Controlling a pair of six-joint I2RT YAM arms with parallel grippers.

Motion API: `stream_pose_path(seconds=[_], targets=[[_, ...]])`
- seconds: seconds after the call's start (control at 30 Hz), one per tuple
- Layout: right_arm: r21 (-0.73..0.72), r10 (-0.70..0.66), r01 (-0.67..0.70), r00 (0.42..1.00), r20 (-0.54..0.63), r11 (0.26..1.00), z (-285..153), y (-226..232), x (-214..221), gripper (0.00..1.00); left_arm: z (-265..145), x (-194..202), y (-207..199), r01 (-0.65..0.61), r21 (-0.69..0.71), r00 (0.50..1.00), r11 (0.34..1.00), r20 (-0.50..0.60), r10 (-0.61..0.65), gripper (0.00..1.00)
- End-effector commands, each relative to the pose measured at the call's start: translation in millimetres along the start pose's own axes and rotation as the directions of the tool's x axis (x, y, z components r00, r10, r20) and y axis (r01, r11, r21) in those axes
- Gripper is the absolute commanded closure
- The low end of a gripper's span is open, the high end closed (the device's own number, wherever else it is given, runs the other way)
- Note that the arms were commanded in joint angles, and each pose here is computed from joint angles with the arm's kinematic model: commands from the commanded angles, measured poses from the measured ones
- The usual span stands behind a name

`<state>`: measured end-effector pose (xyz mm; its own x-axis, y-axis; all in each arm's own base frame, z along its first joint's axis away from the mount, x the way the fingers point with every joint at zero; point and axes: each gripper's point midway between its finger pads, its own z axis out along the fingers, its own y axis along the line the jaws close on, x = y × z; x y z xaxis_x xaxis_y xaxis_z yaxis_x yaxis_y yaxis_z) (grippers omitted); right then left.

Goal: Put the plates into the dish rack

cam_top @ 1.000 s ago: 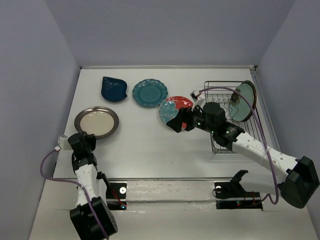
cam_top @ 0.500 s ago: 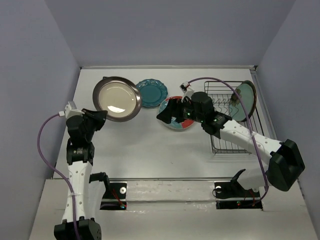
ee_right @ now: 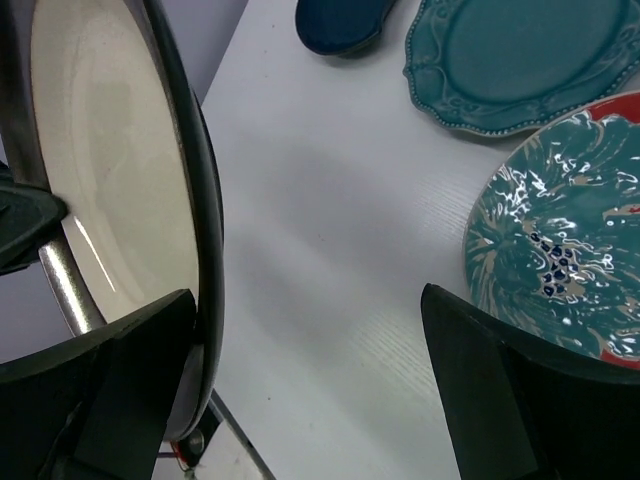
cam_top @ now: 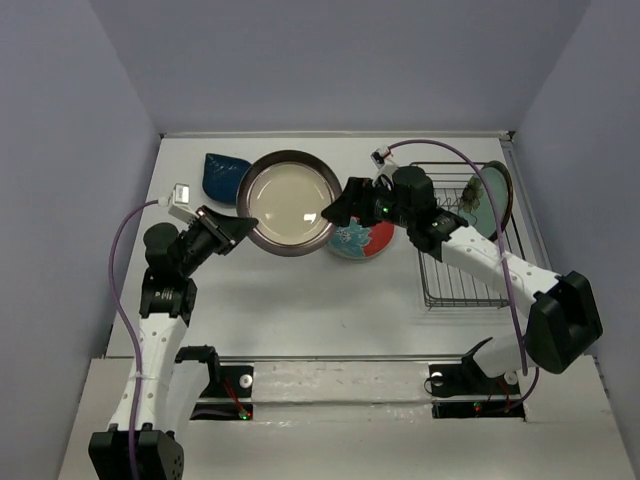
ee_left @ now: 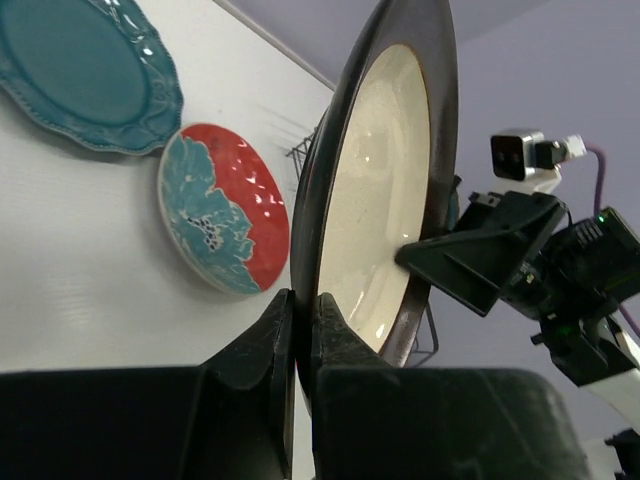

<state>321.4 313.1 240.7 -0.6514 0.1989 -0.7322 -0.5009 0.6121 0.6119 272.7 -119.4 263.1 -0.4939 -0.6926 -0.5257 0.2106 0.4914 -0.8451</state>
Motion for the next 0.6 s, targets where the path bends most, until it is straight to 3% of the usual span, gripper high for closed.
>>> stream_pose_path(seconds=[0.0, 0.13, 0.17, 0.23, 0.27, 0.3, 0.33, 0.43, 0.47, 0.5, 0.53, 0.57], targets=[[-0.056, -0.023, 0.024, 1.0, 0.021, 0.998, -6.8, 16.5, -6.8, 0.0, -16.4, -1.4, -89.6, -0.139, 0.351, 0.988, 0.926, -0.019, 0.156, 0.94], [-0.074, -0.02, 0.023, 0.999, 0.042, 0.997, -10.6, 20.2, -8.7, 0.1, -17.7, 7.5, -95.1, -0.171, 0.389, 0.976, 0.905, -0.059, 0.209, 0.94], [-0.079, -0.019, 0.022, 0.999, 0.043, 0.997, -12.0, 21.3, -8.4, 0.23, -17.2, 10.0, -94.7, -0.182, 0.395, 0.972, 0.901, -0.064, 0.224, 0.94], [-0.101, -0.022, 0.029, 0.997, 0.068, 0.994, -17.2, 28.4, -14.1, 0.37, -14.4, 13.0, -88.5, -0.179, 0.386, 0.972, 0.905, -0.074, 0.224, 0.94], [-0.107, -0.017, 0.024, 0.997, 0.071, 0.994, -19.1, 29.3, -13.0, 0.54, -14.1, 14.0, -87.4, -0.181, 0.386, 0.971, 0.905, -0.075, 0.226, 0.94], [-0.114, -0.014, 0.022, 0.997, 0.071, 0.993, -20.7, 30.8, -12.8, 0.62, -13.5, 15.5, -86.0, -0.191, 0.387, 0.969, 0.902, -0.076, 0.237, 0.94], [-0.118, -0.011, 0.02, 0.997, 0.077, 0.993, -23.1, 32.9, -14.3, 0.77, -12.4, 18.2, -84.7, -0.191, 0.389, 0.967, 0.901, -0.084, 0.242, 0.94], [-0.124, 0.001, 0.008, 0.997, 0.071, 0.992, -25.6, 31.5, -13.0, 0.93, -9.5, 22.7, -83.0, -0.2, 0.396, 0.961, 0.896, -0.1, 0.258, 0.94], [-0.125, 0.006, 0.002, 0.998, 0.066, 0.992, -25.6, 31.3, -11.5, 0.93, -8.4, 24.0, -81.5, -0.199, 0.394, 0.96, 0.897, -0.106, 0.259, 0.94], [-0.122, 0.014, -0.005, 0.998, 0.069, 0.992, -26.6, 30.8, -11.0, 0.93, -6.5, 25.2, -79.2, -0.197, 0.391, 0.959, 0.899, -0.114, 0.26, 0.91], [-0.119, 0.017, -0.008, 0.997, 0.075, 0.993, -27.8, 30.5, -11.5, 0.93, -5.4, 25.9, -77.1, -0.193, 0.386, 0.959, 0.902, -0.12, 0.257, 0.82], [-0.103, 0.021, -0.012, 0.996, 0.087, 0.995, -29.5, 25.6, -14.0, 0.93, -4.4, 26.6, -75.8, -0.194, 0.382, 0.958, 0.904, -0.125, 0.258, 0.52]])
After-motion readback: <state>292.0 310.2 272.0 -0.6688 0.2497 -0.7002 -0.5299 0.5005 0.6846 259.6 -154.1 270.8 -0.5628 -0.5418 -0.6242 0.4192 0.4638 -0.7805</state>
